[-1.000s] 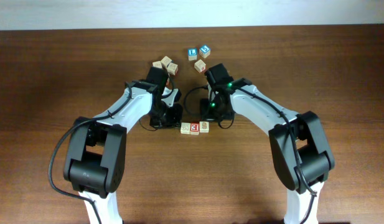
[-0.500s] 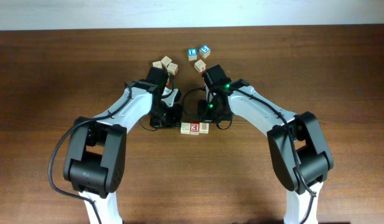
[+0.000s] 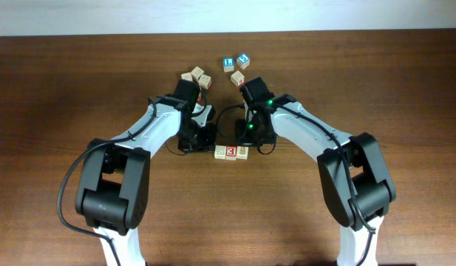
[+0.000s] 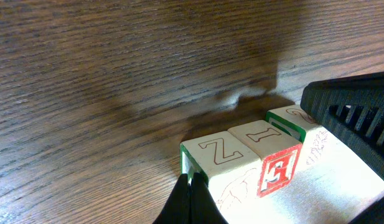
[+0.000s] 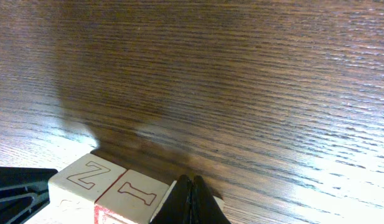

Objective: Rotate 3 blocks

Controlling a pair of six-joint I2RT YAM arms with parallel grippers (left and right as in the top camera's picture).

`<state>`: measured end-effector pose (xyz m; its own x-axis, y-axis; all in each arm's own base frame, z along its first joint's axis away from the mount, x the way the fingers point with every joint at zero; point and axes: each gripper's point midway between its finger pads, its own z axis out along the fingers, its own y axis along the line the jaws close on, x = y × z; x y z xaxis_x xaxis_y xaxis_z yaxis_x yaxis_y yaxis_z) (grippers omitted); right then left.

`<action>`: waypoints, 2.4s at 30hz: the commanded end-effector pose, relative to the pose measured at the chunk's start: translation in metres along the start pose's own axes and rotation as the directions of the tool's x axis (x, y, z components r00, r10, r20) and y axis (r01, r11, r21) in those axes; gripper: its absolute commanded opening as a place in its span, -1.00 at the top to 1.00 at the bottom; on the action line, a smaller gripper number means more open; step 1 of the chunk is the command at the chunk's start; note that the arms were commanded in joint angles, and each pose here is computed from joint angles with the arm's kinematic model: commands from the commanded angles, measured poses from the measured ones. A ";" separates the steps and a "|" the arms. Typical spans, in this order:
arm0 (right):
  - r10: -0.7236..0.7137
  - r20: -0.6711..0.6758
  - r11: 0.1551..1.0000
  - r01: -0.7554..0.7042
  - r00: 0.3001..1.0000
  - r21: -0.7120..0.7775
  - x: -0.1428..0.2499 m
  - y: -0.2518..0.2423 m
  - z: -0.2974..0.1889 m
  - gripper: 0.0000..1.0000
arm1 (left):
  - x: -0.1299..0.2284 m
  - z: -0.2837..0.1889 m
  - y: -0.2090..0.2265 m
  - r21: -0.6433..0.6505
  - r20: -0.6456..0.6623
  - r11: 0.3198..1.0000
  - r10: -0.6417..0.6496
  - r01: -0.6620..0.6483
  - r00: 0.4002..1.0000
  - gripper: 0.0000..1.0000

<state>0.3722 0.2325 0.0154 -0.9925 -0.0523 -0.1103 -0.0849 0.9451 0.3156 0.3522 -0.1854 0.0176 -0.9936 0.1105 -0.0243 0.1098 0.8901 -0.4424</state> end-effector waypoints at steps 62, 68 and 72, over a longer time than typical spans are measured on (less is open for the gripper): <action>0.115 -0.222 0.975 -0.153 0.968 -0.162 0.040 -0.012 -0.005 0.91 | 0.003 0.005 -0.001 0.017 -0.010 1.000 -0.009 0.009 1.000 1.00; 0.015 -0.187 0.971 -0.059 0.982 -0.232 0.039 0.018 0.000 0.91 | 0.003 0.005 -0.001 0.017 -0.010 1.000 -0.009 0.009 1.000 1.00; -0.025 -0.178 0.969 -0.020 0.984 -0.246 0.041 0.028 0.002 0.91 | 0.003 0.005 -0.001 0.017 -0.010 1.000 -0.009 0.009 1.000 1.00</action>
<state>0.3436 0.2275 0.0112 -0.9971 -0.0473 0.0603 -0.0133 0.8815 0.4720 0.3578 -0.1767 0.0160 -0.9952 0.0918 -0.0350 0.0980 0.9002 -0.4243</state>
